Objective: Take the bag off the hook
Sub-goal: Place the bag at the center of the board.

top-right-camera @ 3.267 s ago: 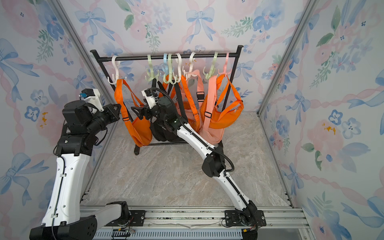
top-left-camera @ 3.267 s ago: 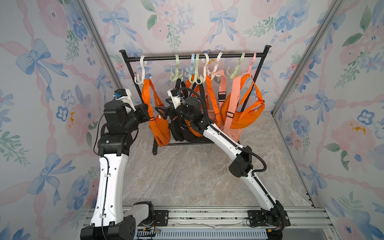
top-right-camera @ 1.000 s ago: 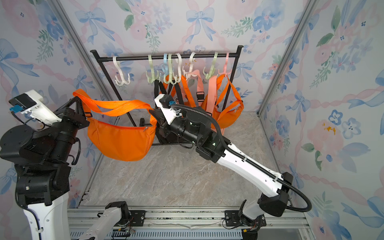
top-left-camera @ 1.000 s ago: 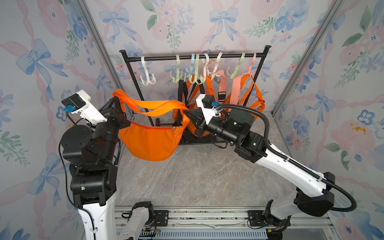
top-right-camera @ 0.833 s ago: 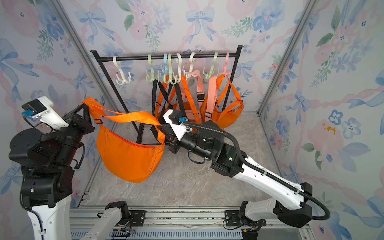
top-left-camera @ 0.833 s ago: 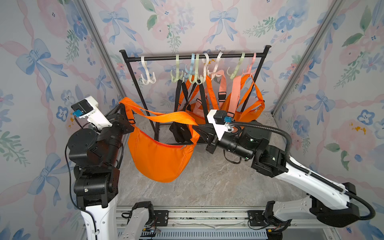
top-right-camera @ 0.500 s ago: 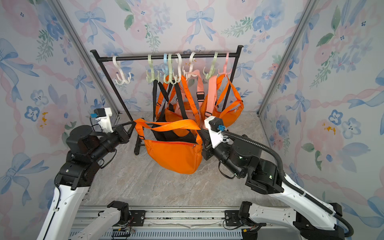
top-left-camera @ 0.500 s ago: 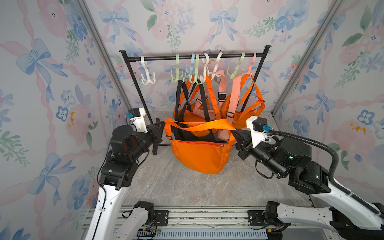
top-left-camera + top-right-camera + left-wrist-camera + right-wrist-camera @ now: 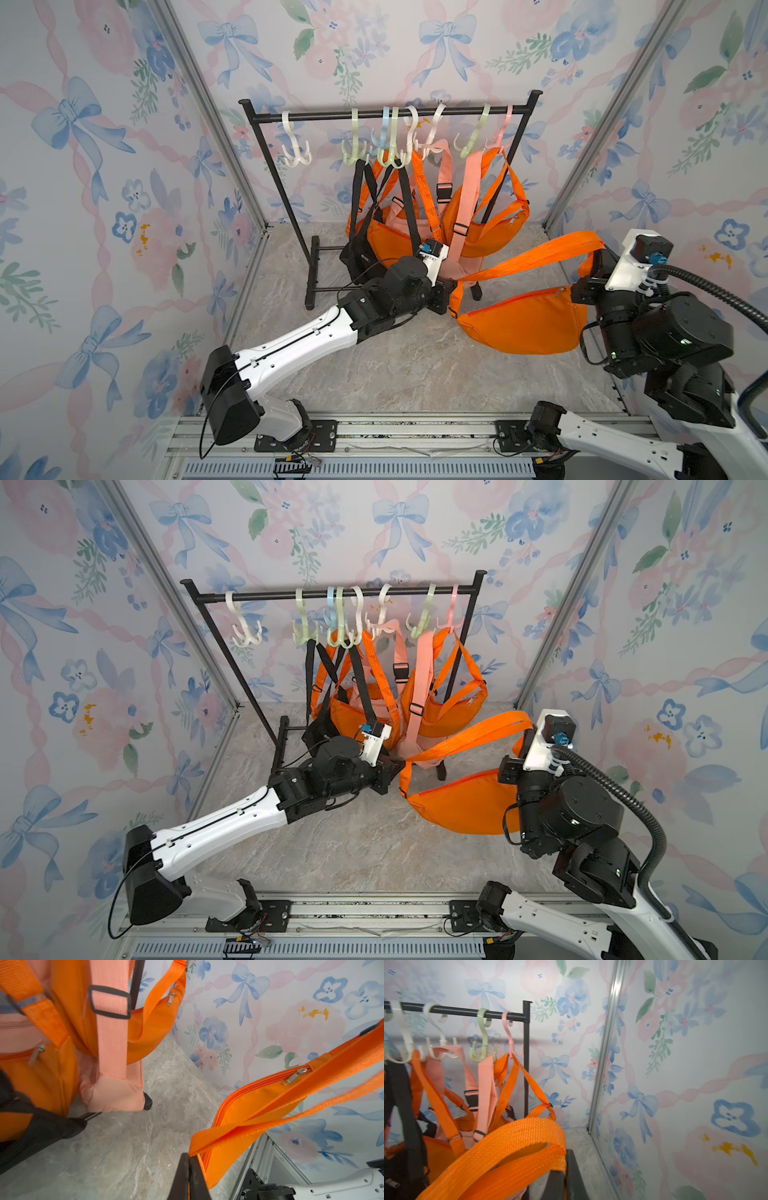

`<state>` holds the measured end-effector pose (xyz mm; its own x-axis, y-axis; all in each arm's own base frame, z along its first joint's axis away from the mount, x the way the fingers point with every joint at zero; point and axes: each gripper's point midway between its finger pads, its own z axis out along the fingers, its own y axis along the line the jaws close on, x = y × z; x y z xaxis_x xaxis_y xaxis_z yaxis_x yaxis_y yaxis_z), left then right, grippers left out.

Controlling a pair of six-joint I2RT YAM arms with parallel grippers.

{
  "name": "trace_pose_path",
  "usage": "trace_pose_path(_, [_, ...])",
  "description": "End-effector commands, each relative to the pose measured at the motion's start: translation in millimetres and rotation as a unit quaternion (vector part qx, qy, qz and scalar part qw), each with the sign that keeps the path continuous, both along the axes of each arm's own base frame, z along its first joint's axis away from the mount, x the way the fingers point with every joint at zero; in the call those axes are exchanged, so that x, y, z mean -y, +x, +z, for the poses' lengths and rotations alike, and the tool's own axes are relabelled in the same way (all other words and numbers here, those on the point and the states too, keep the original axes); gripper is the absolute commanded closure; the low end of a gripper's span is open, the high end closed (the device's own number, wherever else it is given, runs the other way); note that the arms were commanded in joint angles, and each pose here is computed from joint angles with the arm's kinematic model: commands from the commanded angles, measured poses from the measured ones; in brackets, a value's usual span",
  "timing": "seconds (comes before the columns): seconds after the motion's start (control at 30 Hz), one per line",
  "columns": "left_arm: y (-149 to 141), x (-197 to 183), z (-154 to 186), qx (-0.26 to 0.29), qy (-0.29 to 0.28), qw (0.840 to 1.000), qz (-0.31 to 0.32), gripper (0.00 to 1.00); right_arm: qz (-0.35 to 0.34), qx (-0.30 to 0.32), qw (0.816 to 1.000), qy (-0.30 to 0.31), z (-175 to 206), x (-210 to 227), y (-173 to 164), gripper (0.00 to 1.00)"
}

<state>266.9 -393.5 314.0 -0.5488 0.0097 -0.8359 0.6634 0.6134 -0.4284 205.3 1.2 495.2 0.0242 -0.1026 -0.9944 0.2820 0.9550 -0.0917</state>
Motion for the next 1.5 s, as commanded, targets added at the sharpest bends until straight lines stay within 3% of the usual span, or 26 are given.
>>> trace_pose_path(0.0, [17.1, 15.1, -48.4, -0.018, 0.061, 0.998, -0.007, 1.0, -0.113, -0.001, 0.994, 0.014, -12.4, 35.1, 4.6, 1.0])
trace_pose_path(0.07, [22.3, 31.0, -71.3, -0.03, 0.076, 0.997, -0.013, 1.0, -0.117, -0.048, 0.992, 0.026, -48.8, 37.8, 31.3, 1.0])
trace_pose_path(0.13, [28.5, 43.1, -93.7, -0.04, 0.086, 0.995, -0.018, 1.0, -0.104, -0.113, 0.984, 0.089, -100.7, 46.6, 65.1, 1.0])
trace_pose_path(0.23, [36.8, 55.8, -116.4, -0.049, 0.098, 0.994, -0.018, 1.0, -0.089, -0.17, 0.956, 0.221, -169.2, 68.9, 102.7, 1.0])
trace_pose_path(0.33, [42.4, 73.5, -135.7, -0.062, 0.102, 0.992, -0.032, 1.0, -0.099, -0.188, 0.933, 0.289, -211.2, 89.7, 121.4, 1.0])
trace_pose_path(0.67, [65.4, 127.0, -170.3, -0.079, 0.117, 0.987, -0.07, 1.0, -0.145, -0.26, 0.898, 0.323, -292.1, 129.7, 189.6, 1.0])
trace_pose_path(0.87, [93.0, 130.0, -173.2, -0.071, 0.123, 0.989, -0.049, 1.0, -0.139, -0.299, 0.881, 0.338, -323.7, 133.9, 230.3, 1.0])
trace_pose_path(0.9, [96.2, 129.8, -172.8, -0.076, 0.12, 0.989, -0.05, 0.96, -0.14, -0.306, 0.879, 0.339, -327.3, 133.5, 232.2, 1.0])
trace_pose_path(0.97, [100.8, 127.5, -172.5, -0.086, 0.115, 0.988, -0.051, 0.71, -0.143, -0.307, 0.878, 0.34, -330.9, 133.0, 232.4, 0.98])
trace_pose_path(1.03, [101.7, 123.0, -170.1, -0.091, 0.113, 0.988, -0.048, 0.42, -0.146, -0.298, 0.879, 0.341, -330.7, 134.2, 228.6, 0.82])
trace_pose_path(1.1, [101.2, 117.6, -166.0, -0.086, 0.116, 0.989, -0.042, 0.29, -0.15, -0.293, 0.881, 0.341, -328.3, 134.6, 223.0, 0.6])
trace_pose_path(1.17, [100.4, 110.0, -160.8, -0.081, 0.12, 0.989, -0.032, 0.23, -0.157, -0.287, 0.883, 0.337, -323.9, 135.8, 215.5, 0.49])
trace_pose_path(1.23, [97.3, 102.2, -155.8, -0.08, 0.122, 0.989, -0.022, 0.02, -0.156, -0.278, 0.886, 0.336, -316.2, 134.1, 208.0, 0.41])
trace_pose_path(1.33, [89.7, 91.2, -147.3, -0.079, 0.122, 0.989, -0.015, 0.02, -0.149, -0.27, 0.894, 0.324, -300.9, 123.9, 192.3, 0.33])
trace_pose_path(1.47, [75.7, 75.8, -120.4, -0.067, 0.102, 0.992, -0.015, 0.02, -0.127, -0.245, 0.918, 0.285, -262.8, 99.6, 173.9, 0.27])
